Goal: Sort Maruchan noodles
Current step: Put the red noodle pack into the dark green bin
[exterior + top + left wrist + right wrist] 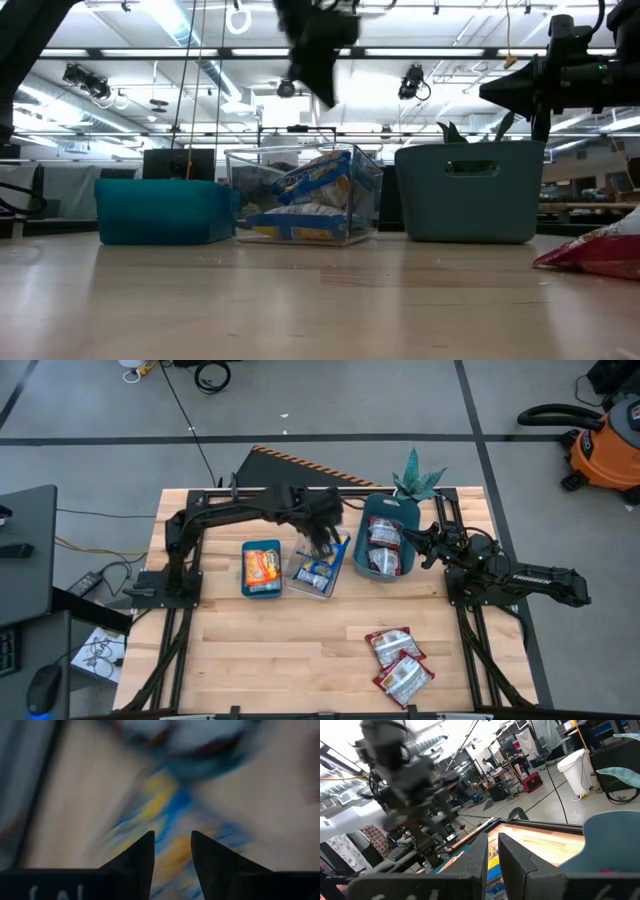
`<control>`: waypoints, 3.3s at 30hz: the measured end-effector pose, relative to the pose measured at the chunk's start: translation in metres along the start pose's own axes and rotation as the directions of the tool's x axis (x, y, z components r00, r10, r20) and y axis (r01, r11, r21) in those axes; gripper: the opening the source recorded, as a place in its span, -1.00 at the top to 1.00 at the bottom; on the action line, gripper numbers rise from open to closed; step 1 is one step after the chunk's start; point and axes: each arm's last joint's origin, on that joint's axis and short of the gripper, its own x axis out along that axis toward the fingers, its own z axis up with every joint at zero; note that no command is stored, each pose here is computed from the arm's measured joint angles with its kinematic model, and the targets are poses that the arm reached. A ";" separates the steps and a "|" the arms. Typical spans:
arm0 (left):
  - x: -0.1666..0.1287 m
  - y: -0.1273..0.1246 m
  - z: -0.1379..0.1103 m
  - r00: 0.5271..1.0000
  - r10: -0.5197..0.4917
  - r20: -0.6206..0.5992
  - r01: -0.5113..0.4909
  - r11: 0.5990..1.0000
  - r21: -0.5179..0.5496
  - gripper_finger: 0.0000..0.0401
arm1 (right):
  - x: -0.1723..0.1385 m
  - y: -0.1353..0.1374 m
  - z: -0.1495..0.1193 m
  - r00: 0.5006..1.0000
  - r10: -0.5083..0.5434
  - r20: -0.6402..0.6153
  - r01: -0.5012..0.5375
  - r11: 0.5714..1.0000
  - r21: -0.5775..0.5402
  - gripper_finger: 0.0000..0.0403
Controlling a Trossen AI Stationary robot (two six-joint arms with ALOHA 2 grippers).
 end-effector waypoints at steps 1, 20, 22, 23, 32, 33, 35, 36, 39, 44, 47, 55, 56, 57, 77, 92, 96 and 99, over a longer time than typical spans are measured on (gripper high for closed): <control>-0.002 -0.010 0.005 0.996 -0.074 0.049 0.073 0.997 0.014 0.33 | 0.000 0.000 0.000 1.000 0.000 0.000 0.000 1.000 0.000 0.75; 0.051 -0.229 -0.034 0.880 -0.330 0.343 0.238 0.929 0.282 0.33 | 0.000 0.000 0.000 1.000 0.000 0.001 0.000 1.000 0.000 0.75; 0.060 -0.243 -0.038 0.872 -0.348 0.344 0.257 0.924 0.282 0.33 | 0.000 0.000 0.000 1.000 -0.004 -0.003 0.004 1.000 -0.001 0.75; 0.065 -0.247 -0.038 0.875 -0.351 0.332 0.270 0.925 0.268 0.33 | 0.000 0.000 0.000 1.000 -0.002 -0.003 0.002 1.000 -0.001 0.75; 0.089 -0.270 -0.016 0.871 -0.412 0.268 0.311 0.884 0.349 0.33 | 0.000 0.000 0.000 1.000 -0.002 -0.002 0.002 1.000 0.000 0.75; 0.092 -0.272 -0.016 0.869 -0.414 0.273 0.301 0.878 0.373 0.33 | 0.000 0.000 0.000 1.000 -0.001 -0.001 0.001 1.000 0.000 0.75; 0.100 -0.276 -0.016 0.861 -0.420 0.285 0.290 0.868 0.403 0.33 | 0.000 0.000 0.000 1.000 -0.001 -0.001 0.001 1.000 0.000 0.75; 0.103 -0.278 -0.015 0.856 -0.424 0.295 0.289 0.867 0.406 0.33 | 0.000 0.000 0.000 1.000 -0.001 -0.001 0.001 1.000 0.000 0.75; 0.107 -0.280 -0.013 0.834 -0.445 0.326 0.299 0.862 0.410 0.33 | 0.000 0.000 0.000 1.000 -0.001 -0.001 0.001 1.000 0.000 0.75; 0.116 -0.287 -0.019 0.818 -0.486 0.306 0.304 0.818 0.488 0.33 | 0.000 0.000 0.000 1.000 -0.001 -0.002 0.001 1.000 0.000 0.75; 0.126 -0.302 -0.027 0.801 -0.511 0.311 0.297 0.790 0.536 0.33 | 0.000 0.000 0.000 1.000 -0.001 -0.001 0.001 1.000 0.000 0.75; 0.153 -0.335 -0.057 0.808 -0.528 0.262 0.364 0.797 0.482 0.33 | 0.000 0.000 0.000 1.000 -0.002 -0.002 0.002 1.000 0.000 0.75; 0.153 -0.338 -0.059 0.808 -0.530 0.259 0.373 0.799 0.472 0.33 | 0.000 0.000 0.000 1.000 -0.002 -0.001 0.002 1.000 0.000 0.75; 0.154 -0.340 -0.061 0.807 -0.530 0.259 0.378 0.802 0.463 0.32 | 0.000 0.000 0.000 1.000 -0.002 -0.002 0.002 1.000 -0.001 0.75; 0.157 -0.351 -0.070 0.829 -0.463 0.314 0.381 0.878 0.291 -0.11 | 0.000 0.000 0.000 1.000 -0.002 -0.002 0.002 1.000 -0.001 0.75; 0.166 -0.353 -0.070 0.817 -0.453 0.357 0.384 0.889 0.249 0.05 | 0.000 0.000 0.000 1.000 -0.001 -0.002 0.001 1.000 0.000 0.75; 0.167 -0.351 -0.069 0.825 -0.433 0.364 0.366 0.899 0.241 0.27 | 0.000 0.000 0.000 1.000 -0.001 -0.002 0.001 1.000 0.000 0.75; 0.169 -0.348 -0.067 0.827 -0.426 0.366 0.361 0.903 0.235 0.47 | 0.000 0.000 0.000 1.000 -0.001 -0.002 0.001 1.000 0.000 0.75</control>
